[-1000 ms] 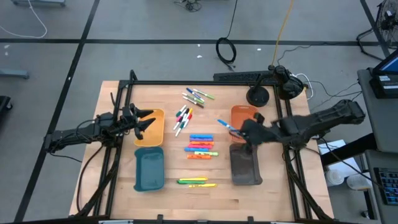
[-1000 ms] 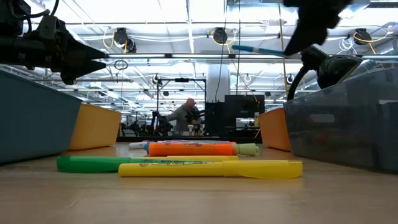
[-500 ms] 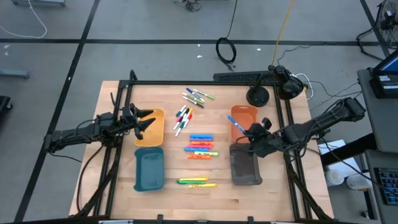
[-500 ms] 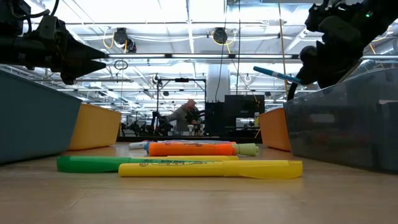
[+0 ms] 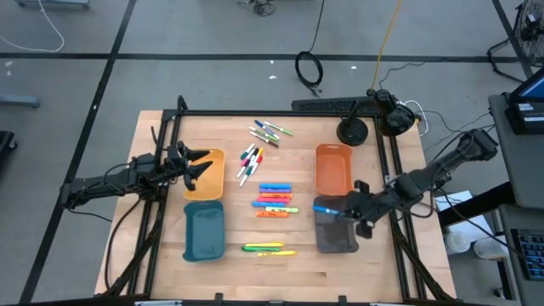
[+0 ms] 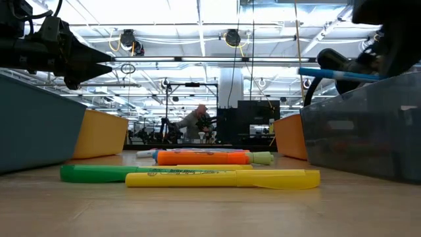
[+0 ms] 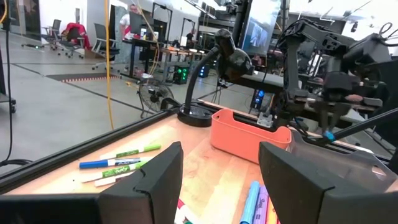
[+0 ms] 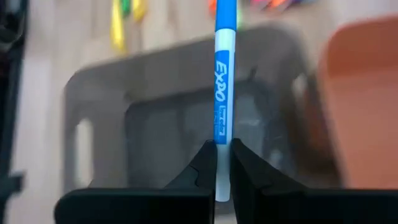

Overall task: Pick & Place Markers
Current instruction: Put the top blue dry erase marker into the black bin, then put the top green dry erase marker into the black bin

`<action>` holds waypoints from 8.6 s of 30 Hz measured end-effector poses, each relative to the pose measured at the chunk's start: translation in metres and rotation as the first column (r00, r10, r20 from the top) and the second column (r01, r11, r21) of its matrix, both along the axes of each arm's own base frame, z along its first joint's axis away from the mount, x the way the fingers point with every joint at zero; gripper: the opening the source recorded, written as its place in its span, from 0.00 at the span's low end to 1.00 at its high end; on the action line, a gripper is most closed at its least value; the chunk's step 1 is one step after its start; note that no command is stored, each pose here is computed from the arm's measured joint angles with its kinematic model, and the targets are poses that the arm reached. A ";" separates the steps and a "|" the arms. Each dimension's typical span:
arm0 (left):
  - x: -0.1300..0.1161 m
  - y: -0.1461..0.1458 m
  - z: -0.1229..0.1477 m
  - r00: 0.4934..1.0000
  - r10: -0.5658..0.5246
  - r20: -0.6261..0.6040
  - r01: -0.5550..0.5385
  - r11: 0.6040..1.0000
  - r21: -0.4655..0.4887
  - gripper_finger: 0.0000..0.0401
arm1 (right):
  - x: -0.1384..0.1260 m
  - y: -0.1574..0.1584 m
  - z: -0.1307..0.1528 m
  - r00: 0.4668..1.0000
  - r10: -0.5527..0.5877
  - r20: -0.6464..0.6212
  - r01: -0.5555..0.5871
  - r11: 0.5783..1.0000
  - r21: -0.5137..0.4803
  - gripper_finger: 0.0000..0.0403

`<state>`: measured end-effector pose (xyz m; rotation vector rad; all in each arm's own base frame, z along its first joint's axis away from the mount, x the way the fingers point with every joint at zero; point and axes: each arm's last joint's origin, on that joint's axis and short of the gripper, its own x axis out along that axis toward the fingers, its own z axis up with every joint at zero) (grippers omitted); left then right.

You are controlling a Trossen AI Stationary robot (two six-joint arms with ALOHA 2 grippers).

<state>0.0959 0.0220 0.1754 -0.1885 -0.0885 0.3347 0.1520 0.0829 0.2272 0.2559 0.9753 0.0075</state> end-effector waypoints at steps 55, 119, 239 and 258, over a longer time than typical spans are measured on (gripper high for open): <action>0.000 0.000 0.000 1.000 0.000 0.000 0.000 1.000 0.000 0.53 | 0.021 0.037 -0.026 0.976 -0.214 0.040 0.213 0.976 0.033 0.16; 0.000 0.000 0.000 1.000 0.000 0.000 0.000 1.000 0.000 0.53 | 0.207 -0.301 -0.053 0.884 -0.468 0.005 0.452 0.850 -0.269 0.52; 0.000 0.000 0.000 1.000 0.002 0.000 -0.002 1.000 0.000 0.53 | 0.014 0.080 0.028 0.769 -0.550 -0.325 0.568 0.822 -0.048 0.04; 0.000 0.000 0.000 1.000 0.002 0.000 -0.002 1.000 0.000 0.53 | 0.014 0.082 0.028 0.751 -0.545 -0.372 0.578 0.815 -0.027 0.04</action>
